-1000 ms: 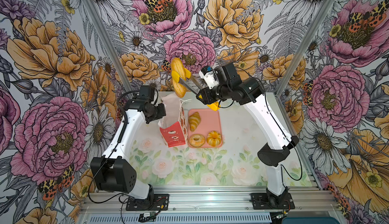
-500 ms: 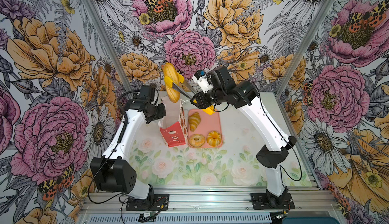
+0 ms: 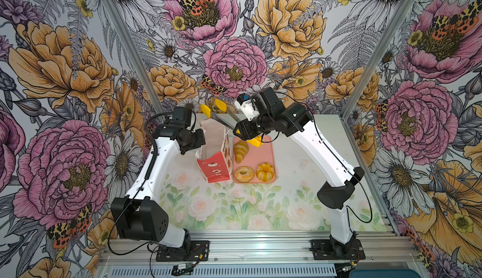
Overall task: Pack bread into a paper bag
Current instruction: Place the fake bread in the paper bag, then pick up the fake bread from the plate.
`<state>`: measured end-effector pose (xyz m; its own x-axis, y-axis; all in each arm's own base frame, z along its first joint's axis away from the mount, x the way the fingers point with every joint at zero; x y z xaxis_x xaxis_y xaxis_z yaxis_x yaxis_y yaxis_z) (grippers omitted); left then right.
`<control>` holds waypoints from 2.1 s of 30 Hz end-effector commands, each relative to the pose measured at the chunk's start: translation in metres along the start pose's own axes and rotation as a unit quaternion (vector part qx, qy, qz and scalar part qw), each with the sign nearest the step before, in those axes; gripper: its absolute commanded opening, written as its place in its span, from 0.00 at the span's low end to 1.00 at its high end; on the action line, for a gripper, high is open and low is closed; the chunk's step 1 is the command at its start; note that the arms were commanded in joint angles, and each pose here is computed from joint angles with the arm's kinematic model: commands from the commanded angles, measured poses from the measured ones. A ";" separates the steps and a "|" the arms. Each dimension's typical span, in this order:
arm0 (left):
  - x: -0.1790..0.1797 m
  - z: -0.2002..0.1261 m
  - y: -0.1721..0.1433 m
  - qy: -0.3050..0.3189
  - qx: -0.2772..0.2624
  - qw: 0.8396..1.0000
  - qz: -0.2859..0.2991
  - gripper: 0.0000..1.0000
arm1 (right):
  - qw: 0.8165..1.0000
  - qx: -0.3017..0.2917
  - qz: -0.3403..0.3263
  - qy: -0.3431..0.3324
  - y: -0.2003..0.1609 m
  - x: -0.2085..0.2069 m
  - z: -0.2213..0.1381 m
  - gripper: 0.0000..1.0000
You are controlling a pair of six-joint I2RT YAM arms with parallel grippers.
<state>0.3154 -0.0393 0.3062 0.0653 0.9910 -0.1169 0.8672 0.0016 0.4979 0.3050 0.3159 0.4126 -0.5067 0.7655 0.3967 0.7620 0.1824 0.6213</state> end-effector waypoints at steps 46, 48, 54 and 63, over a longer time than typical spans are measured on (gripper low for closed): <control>0.006 0.008 -0.013 0.001 0.021 1.000 -0.001 0.00 | 0.961 0.135 0.219 -0.099 -0.073 -0.139 0.055 0.64; 0.006 0.008 -0.012 0.001 0.021 1.000 -0.001 0.00 | 0.961 0.143 0.218 -0.090 -0.074 -0.135 0.060 0.64; 0.006 0.007 -0.010 -0.002 0.019 1.000 0.001 0.00 | 0.959 0.162 0.216 -0.081 -0.080 -0.129 0.073 0.65; 0.007 0.006 -0.014 -0.002 0.021 1.000 0.001 0.00 | 0.956 0.177 0.215 -0.089 -0.086 -0.133 0.085 0.65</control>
<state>0.3120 -0.0360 0.2961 0.0572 0.9918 -0.1144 0.8793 0.0042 0.4762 0.3335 0.2441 0.2423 -0.0450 0.9191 0.3915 0.9945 0.0041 0.1047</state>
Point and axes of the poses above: each gripper's point midway between its finger pads, its own z axis out along the fingers, its own x axis along the line the jaws close on, y = z × x, the point moved 9 cm from there along -z, back along the fingers, and after that the axes turned 15 degrees about z, right-handed, at the moved point
